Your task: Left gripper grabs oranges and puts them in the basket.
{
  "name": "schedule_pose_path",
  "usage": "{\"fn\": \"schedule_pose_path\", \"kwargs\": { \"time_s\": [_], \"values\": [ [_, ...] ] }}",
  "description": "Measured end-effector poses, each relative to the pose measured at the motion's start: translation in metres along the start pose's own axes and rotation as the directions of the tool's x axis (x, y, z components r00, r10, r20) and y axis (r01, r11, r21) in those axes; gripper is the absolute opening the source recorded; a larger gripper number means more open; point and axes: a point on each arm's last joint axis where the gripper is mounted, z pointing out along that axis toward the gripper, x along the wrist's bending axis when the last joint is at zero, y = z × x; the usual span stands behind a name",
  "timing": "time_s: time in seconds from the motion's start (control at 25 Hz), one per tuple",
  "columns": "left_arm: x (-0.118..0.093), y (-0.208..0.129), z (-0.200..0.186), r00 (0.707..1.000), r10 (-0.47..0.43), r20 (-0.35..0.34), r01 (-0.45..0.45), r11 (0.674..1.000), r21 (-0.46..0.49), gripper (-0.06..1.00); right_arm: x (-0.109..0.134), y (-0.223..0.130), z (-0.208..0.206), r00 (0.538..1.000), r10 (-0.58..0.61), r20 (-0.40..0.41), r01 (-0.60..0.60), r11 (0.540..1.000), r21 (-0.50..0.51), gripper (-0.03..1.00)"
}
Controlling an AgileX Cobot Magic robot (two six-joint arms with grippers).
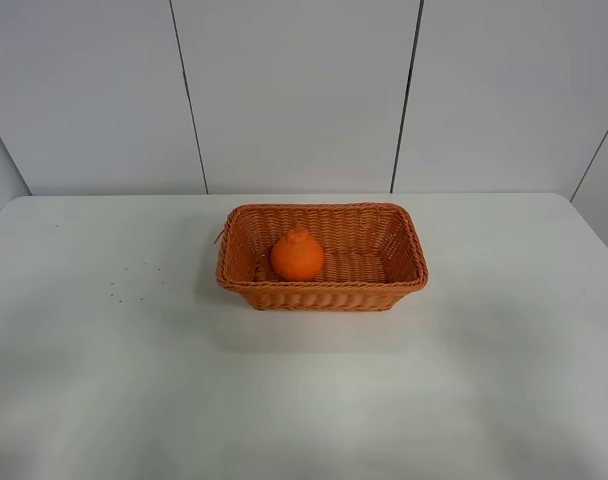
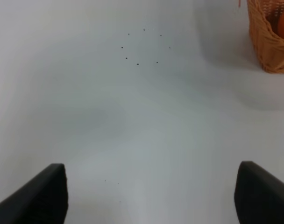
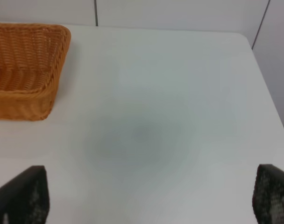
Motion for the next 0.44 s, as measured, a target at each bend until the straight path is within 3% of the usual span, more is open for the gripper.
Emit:
{"fn": "schedule_pose_path", "kwargs": {
  "time_s": [0.44],
  "values": [
    [0.0, 0.0, 0.0, 1.0, -0.003, 0.0, 0.003, 1.0, 0.0, 0.84, 0.0, 0.0, 0.0, 1.0, 0.0, 0.0, 0.0, 1.0, 0.0, 0.69]
  ]
}}
